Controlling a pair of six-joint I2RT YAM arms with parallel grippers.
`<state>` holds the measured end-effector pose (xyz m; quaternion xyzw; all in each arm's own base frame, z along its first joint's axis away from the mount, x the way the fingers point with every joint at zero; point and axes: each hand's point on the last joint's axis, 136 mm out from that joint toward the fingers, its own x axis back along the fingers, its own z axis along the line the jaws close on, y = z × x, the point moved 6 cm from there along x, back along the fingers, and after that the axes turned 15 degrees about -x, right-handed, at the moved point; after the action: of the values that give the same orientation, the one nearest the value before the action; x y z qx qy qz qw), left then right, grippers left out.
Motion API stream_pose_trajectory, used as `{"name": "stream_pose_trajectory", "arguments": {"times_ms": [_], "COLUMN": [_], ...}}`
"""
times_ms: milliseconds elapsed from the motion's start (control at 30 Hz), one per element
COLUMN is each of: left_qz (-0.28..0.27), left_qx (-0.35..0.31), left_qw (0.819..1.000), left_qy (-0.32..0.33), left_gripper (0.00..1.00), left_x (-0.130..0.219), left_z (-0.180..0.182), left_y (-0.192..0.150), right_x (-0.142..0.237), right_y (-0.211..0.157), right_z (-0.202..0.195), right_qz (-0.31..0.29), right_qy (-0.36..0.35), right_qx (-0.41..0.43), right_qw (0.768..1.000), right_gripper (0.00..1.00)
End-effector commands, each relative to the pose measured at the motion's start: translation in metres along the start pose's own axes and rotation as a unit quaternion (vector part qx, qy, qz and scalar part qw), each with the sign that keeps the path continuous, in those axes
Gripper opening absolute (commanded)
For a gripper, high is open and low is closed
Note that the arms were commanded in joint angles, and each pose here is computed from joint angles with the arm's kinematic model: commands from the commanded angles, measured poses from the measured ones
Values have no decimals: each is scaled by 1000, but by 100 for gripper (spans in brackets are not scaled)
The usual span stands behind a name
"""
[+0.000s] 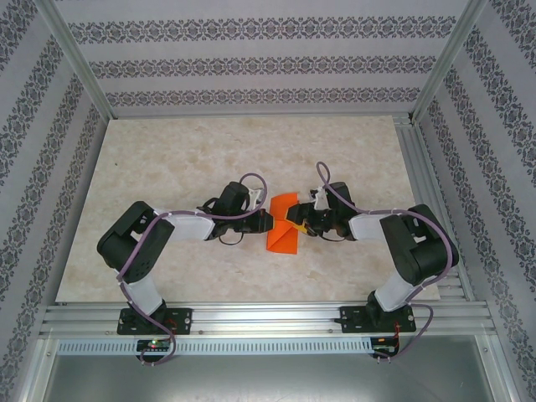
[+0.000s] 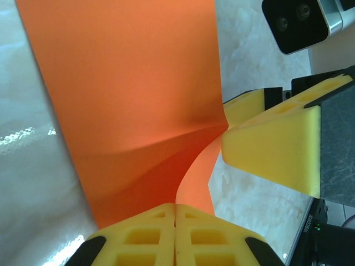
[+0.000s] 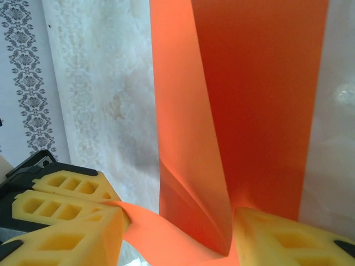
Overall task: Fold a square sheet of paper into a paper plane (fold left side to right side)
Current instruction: Turn over the paper at the center of the table.
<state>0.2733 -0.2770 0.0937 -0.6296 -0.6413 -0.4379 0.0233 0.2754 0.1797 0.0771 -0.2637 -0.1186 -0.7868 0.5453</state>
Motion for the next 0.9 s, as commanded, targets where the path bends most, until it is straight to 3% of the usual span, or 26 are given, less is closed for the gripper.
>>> {"name": "stream_pose_trajectory", "arguments": {"times_ms": [0, 300, 467, 667, 867], "left_qz": [-12, -10, -12, -35, -92], "left_qx": [2, 6, 11, 11, 10], "left_qw": [1000, 1000, 999, 998, 994], "left_qy": [12, 24, 28, 50, 65], "left_gripper": [10, 16, 31, 47, 80], "left_x": [7, 7, 9, 37, 88], "left_z": [5, 9, 11, 11, -3], "left_y": [3, 2, 2, 9, 19], "right_x": [0, -6, -6, 8, 39], "right_y": [3, 3, 1, 3, 13], "right_z": [12, 21, 19, 26, 65], "right_qz": [-4, -4, 3, -14, -45], "right_qy": [15, 30, 24, 19, 71], "right_qx": [17, 14, 10, 19, 43], "right_qw": [1000, 999, 1000, 1000, 996], "right_gripper": [55, 34, 13, 3, 0]}}
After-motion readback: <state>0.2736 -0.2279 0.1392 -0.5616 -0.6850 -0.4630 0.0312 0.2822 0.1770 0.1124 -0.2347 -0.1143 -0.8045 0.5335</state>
